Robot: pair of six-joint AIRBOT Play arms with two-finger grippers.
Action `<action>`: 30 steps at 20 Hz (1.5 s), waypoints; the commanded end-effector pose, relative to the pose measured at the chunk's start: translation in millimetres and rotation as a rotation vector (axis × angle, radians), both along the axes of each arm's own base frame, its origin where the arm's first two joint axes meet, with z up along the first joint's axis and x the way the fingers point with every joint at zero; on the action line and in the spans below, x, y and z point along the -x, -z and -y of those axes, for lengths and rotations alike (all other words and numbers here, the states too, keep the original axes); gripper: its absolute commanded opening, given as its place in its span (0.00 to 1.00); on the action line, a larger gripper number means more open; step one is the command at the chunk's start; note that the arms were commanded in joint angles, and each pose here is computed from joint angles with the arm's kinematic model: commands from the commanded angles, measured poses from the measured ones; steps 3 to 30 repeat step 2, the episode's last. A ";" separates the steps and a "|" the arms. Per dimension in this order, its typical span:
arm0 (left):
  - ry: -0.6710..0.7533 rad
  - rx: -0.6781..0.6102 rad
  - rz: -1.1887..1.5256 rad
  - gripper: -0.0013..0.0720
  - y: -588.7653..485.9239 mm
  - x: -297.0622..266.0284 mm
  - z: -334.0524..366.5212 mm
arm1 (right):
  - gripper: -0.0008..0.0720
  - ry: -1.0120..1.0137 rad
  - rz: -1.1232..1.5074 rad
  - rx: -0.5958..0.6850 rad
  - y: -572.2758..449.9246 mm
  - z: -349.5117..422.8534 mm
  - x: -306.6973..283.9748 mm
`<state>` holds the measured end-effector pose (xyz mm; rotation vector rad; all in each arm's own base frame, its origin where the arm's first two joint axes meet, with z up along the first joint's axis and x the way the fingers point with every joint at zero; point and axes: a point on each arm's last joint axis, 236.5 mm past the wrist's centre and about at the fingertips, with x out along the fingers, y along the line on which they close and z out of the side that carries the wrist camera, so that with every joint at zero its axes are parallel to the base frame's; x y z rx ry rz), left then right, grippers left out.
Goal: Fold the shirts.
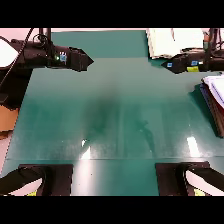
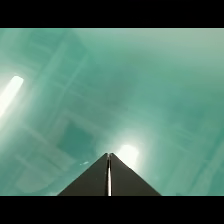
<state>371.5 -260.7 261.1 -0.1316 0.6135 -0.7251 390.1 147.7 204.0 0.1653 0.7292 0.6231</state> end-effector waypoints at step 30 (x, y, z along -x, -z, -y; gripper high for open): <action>-0.018 0.024 0.034 0.05 -8.5 -6.4 0.1 | 0.03 -0.045 -0.005 -0.001 0.5 -16.3 7.8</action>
